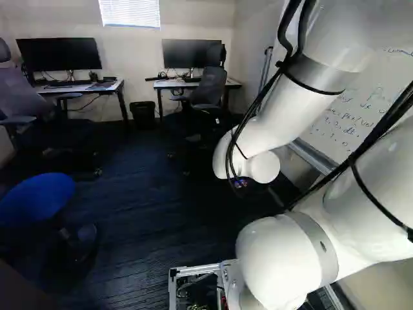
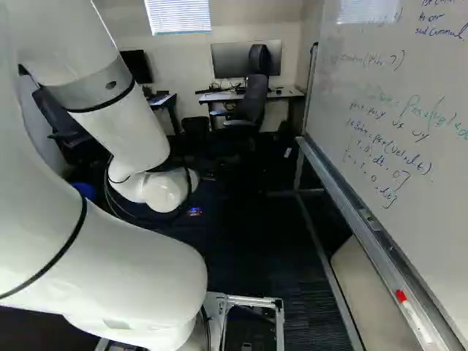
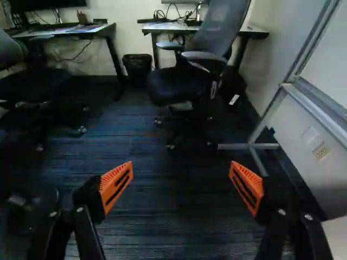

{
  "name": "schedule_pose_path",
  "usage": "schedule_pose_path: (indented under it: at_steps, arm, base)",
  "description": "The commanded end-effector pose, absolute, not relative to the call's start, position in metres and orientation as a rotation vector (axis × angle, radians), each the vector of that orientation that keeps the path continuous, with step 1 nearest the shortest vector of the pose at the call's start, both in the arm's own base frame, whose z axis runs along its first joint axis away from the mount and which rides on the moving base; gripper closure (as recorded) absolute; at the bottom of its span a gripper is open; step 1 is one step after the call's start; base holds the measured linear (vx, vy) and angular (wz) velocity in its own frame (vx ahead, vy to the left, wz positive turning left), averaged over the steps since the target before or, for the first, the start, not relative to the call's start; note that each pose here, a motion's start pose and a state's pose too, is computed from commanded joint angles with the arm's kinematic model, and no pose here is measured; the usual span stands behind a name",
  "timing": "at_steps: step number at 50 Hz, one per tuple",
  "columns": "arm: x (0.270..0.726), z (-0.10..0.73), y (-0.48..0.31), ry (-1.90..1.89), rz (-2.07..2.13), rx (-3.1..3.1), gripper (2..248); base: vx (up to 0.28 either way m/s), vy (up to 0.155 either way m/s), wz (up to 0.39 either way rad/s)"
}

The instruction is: Open the door and move inside

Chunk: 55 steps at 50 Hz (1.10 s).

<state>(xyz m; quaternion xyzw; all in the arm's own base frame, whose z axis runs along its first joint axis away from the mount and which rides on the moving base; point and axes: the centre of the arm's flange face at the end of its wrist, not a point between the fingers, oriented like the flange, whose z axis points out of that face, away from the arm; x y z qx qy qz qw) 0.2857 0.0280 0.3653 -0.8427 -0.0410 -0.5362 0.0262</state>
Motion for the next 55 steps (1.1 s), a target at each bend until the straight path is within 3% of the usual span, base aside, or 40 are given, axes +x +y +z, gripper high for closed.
schedule_pose_path:
  at_steps: [55]
  arm:
    - [0.274,0.366,0.006,-0.026,-1.789,-2.568,3]
  base:
    - [0.0,0.0,0.0]
